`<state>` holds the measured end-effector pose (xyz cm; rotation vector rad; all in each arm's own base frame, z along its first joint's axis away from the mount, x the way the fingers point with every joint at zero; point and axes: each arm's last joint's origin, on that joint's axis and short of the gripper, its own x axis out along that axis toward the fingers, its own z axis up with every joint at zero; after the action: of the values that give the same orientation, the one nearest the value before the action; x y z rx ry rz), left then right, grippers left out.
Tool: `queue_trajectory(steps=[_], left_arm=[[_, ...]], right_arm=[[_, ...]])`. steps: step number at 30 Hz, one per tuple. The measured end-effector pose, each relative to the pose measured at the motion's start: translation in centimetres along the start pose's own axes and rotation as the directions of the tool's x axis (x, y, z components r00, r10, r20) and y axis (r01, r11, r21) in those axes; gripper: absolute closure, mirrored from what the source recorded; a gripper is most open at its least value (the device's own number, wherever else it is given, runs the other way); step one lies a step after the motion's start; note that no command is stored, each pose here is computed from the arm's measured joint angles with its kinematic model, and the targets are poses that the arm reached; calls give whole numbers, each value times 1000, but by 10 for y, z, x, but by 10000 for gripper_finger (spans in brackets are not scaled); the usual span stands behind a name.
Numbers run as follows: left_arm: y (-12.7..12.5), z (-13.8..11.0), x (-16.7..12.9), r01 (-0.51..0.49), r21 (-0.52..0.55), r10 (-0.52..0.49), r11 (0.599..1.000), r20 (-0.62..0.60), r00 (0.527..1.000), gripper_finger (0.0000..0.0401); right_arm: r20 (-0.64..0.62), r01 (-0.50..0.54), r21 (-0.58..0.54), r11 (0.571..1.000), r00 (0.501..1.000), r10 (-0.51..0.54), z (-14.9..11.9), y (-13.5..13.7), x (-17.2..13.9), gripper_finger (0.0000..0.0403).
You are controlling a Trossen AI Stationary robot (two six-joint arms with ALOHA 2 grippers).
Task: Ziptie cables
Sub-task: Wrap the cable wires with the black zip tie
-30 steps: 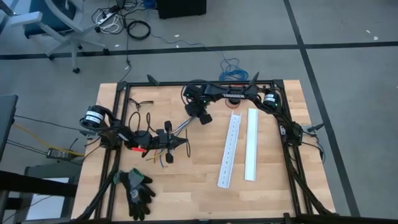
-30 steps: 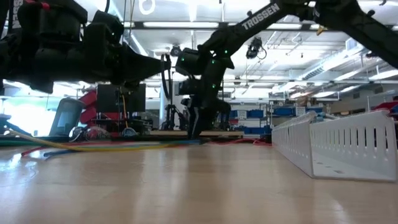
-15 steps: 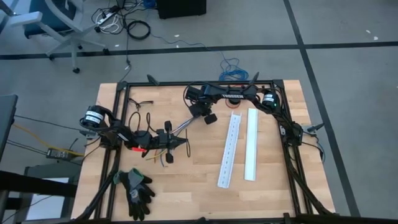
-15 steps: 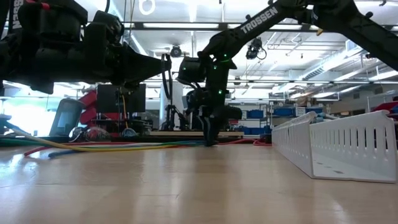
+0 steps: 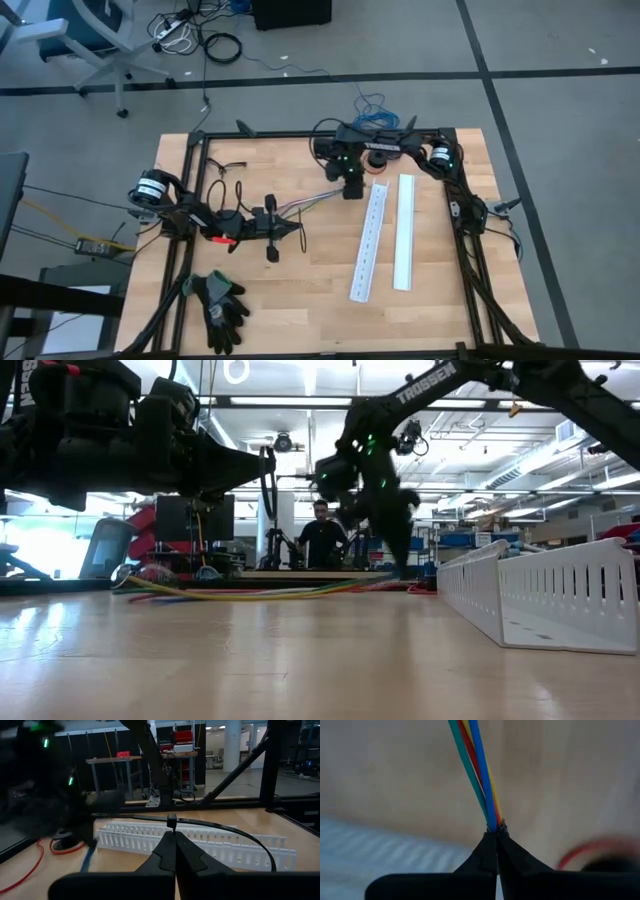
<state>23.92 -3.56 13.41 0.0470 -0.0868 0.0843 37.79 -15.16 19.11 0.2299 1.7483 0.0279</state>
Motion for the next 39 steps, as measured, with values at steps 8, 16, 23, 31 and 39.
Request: queue_trajectory(steps=[8,16,23,31,39], left_arm=[[0,0,0,0,-35,0,999,0,1000,400],[-5,0,-2,-33,-77,33,996,-5,999,400],[-19,1,-7,-48,-80,48,996,-9,999,400],[-35,2,-15,-76,-85,75,994,-16,997,400],[-47,3,-22,-130,-89,128,988,-24,991,400]], right_arm=[[73,-203,13,979,977,201,9,52,-4,402],[285,-212,-130,969,928,241,41,129,1,402],[437,-66,-154,986,890,128,54,161,1,402],[394,90,-373,924,916,70,48,177,7,381],[371,316,-701,639,927,-51,43,177,9,327]])
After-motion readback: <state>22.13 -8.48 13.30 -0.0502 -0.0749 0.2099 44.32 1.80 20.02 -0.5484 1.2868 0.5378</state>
